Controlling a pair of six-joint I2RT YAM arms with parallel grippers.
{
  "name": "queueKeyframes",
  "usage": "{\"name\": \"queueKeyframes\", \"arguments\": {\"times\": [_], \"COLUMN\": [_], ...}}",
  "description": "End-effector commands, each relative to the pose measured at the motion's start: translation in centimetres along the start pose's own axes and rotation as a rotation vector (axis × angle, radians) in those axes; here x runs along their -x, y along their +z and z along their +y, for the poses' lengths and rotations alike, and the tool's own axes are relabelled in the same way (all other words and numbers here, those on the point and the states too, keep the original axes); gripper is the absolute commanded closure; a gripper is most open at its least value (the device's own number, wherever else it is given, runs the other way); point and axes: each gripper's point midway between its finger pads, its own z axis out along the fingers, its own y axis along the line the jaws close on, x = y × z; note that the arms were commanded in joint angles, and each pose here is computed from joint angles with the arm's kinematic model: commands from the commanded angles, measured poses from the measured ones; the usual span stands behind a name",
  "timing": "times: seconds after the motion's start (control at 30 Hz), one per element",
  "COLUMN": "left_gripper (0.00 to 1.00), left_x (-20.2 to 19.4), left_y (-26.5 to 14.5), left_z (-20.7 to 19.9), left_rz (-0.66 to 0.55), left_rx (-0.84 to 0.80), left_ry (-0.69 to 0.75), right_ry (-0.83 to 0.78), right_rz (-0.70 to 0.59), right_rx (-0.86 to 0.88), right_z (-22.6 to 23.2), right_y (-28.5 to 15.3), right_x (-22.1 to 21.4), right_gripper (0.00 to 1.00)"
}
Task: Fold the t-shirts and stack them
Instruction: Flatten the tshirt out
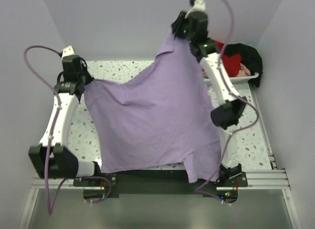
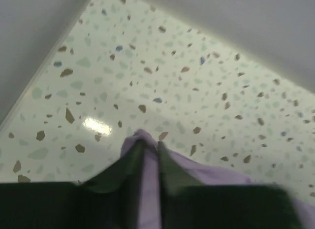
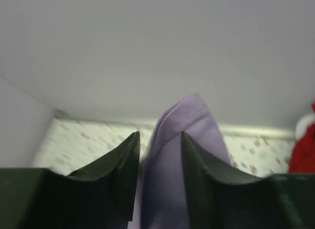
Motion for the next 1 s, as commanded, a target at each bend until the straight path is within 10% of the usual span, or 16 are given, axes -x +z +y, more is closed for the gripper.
{"name": "queueKeyframes", "arguments": {"times": [0.0, 0.03, 0.07, 0.97], "left_gripper": [0.57, 0.41, 0.29, 0.04], "left_x": [-0.9, -2.5, -3.0, -20.6], "left_y": [5.0, 7.0, 7.6, 2.4], "left_z": [1.2, 1.5, 1.4, 8.6], "left_rz": [0.011, 0.054, 0.071, 0.45], "left_rx": [0.024, 0.039, 0.036, 0.125], "left_ry": [-0.013, 0.0, 0.005, 0.002], "right_ry": [-0.049, -0.053, -0.052, -0.03], "right_rz": [0.246, 0.298, 0.353, 0.918], "right_rx": [-0.206, -0.224, -0.226, -0.049], "right_z": [-7.1, -8.0, -8.3, -9.2], "right_y": [3.4, 3.5, 3.3, -11.1], "right_x": [-11.5, -13.8, -15.8, -33.3], "right_gripper": [0.52, 0.07, 0.01, 0.02]}}
